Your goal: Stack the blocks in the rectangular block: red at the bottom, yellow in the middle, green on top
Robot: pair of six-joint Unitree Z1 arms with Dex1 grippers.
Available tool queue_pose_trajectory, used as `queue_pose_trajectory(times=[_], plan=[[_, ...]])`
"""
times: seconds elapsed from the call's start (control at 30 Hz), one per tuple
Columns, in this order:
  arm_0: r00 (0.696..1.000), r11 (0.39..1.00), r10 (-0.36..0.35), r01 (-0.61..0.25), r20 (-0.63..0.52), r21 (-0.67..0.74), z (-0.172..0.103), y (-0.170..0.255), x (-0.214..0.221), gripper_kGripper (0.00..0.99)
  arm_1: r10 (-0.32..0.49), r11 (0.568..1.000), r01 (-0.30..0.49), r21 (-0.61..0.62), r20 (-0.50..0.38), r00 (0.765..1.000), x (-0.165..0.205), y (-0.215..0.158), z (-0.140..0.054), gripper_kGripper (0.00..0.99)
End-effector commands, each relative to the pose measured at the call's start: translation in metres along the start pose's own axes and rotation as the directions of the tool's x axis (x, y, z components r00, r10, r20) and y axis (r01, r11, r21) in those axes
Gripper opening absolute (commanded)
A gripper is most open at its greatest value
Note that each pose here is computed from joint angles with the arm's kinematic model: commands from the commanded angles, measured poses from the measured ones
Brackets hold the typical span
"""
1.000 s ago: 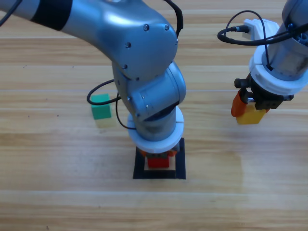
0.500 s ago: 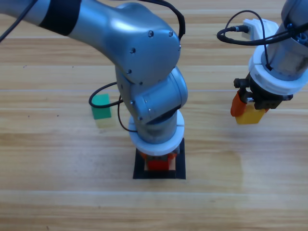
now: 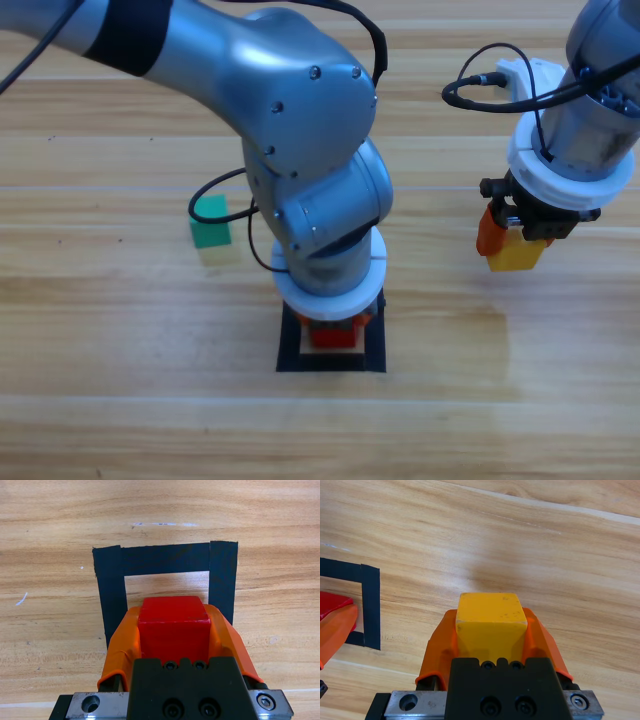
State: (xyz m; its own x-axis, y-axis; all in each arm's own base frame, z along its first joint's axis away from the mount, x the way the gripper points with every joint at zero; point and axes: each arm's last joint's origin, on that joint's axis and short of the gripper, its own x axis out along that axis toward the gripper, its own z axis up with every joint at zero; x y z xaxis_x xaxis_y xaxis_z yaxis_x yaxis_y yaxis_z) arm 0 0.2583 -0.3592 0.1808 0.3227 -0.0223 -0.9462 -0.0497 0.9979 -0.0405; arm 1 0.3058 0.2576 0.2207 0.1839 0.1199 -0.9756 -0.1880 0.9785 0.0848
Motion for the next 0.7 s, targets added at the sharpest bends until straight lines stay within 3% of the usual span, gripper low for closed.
queue_pose_trajectory(times=[0.03, 0.37, 0.7], plan=[[0.998, 0.999, 0.054, -0.054, -0.012, 0.005, -0.0003, 0.0029, 0.0248, 0.304, -0.025, 1.0, 0.025, 0.007, -0.036, 0.999, 0.0129, -0.0064, 0.005, 0.112], [0.999, 0.999, 0.053, -0.053, -0.005, -0.001, 0.0001, 0.0045, 0.0211, 0.397, -0.025, 1.0, 0.025, 0.009, -0.035, 0.999, 0.0113, -0.0073, 0.0048, 0.112], [0.999, 0.999, 0.049, -0.049, 0.015, -0.025, 0.0021, 0.0026, 0.0163, 0.761, -0.024, 1.0, 0.024, 0.009, -0.033, 0.999, 0.0099, -0.0077, 0.0041, 0.112]])
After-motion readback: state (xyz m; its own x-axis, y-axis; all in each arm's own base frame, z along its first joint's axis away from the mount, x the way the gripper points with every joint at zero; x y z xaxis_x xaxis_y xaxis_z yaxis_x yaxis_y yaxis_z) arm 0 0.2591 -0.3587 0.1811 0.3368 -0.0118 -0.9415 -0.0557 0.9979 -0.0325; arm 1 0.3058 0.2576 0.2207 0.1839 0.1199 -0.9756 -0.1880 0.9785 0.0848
